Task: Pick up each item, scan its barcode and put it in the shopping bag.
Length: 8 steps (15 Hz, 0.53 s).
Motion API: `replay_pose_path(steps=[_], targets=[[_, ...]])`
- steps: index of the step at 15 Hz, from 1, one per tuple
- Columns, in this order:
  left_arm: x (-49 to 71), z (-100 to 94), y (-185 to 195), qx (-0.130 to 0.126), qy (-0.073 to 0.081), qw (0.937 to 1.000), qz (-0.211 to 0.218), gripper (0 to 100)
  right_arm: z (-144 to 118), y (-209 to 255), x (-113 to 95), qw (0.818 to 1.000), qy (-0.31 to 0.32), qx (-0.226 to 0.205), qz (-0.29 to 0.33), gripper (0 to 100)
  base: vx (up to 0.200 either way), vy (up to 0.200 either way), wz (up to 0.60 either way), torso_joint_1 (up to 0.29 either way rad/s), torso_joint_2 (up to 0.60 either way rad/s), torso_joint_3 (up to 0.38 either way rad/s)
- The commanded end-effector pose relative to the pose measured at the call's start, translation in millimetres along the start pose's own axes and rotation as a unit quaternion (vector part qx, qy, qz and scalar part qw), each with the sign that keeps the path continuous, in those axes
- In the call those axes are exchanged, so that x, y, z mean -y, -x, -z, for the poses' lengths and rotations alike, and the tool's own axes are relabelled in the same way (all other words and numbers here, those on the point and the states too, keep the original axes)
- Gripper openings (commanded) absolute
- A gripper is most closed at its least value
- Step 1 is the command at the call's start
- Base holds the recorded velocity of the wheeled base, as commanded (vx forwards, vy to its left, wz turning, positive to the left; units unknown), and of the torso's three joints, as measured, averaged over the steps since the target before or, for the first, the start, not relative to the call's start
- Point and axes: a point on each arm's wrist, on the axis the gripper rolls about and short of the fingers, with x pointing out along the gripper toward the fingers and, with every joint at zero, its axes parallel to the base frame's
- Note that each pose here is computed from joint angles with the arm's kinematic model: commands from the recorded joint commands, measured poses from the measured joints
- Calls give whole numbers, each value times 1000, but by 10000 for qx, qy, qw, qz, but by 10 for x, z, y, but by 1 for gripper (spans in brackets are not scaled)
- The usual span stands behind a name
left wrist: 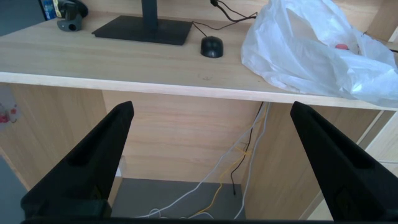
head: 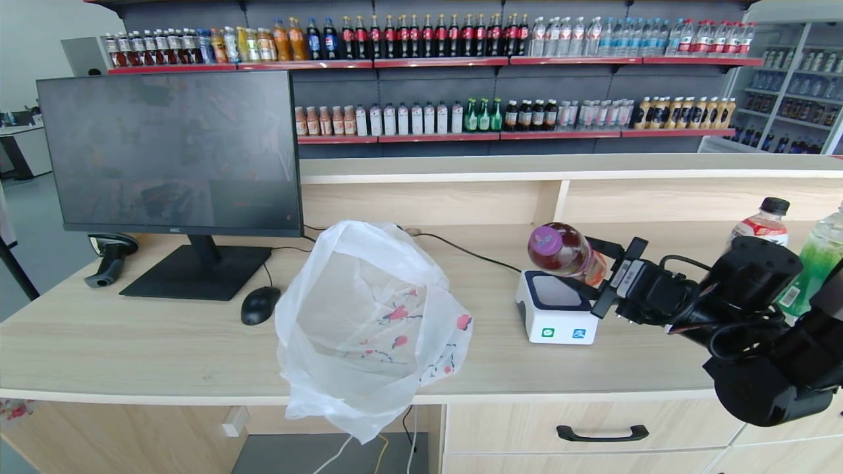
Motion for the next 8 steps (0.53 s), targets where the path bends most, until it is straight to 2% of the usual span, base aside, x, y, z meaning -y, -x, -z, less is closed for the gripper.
replay_pose_path(steps=[1, 5, 8], targets=[[0, 0, 0, 4, 2, 10000, -1, 100, -123, -8, 61, 9998, -46, 158, 74, 0, 0, 0, 0, 0, 0, 0], [0, 0, 0, 4, 2, 10000, -1, 100, -420, -17, 145, 9965, -677, 205, 451, 0, 0, 0, 0, 0, 0, 0], [0, 0, 0, 4, -6, 10000, -1, 100, -667, 52, 181, 9885, -1220, 77, 894, 0, 0, 0, 0, 0, 0, 0]])
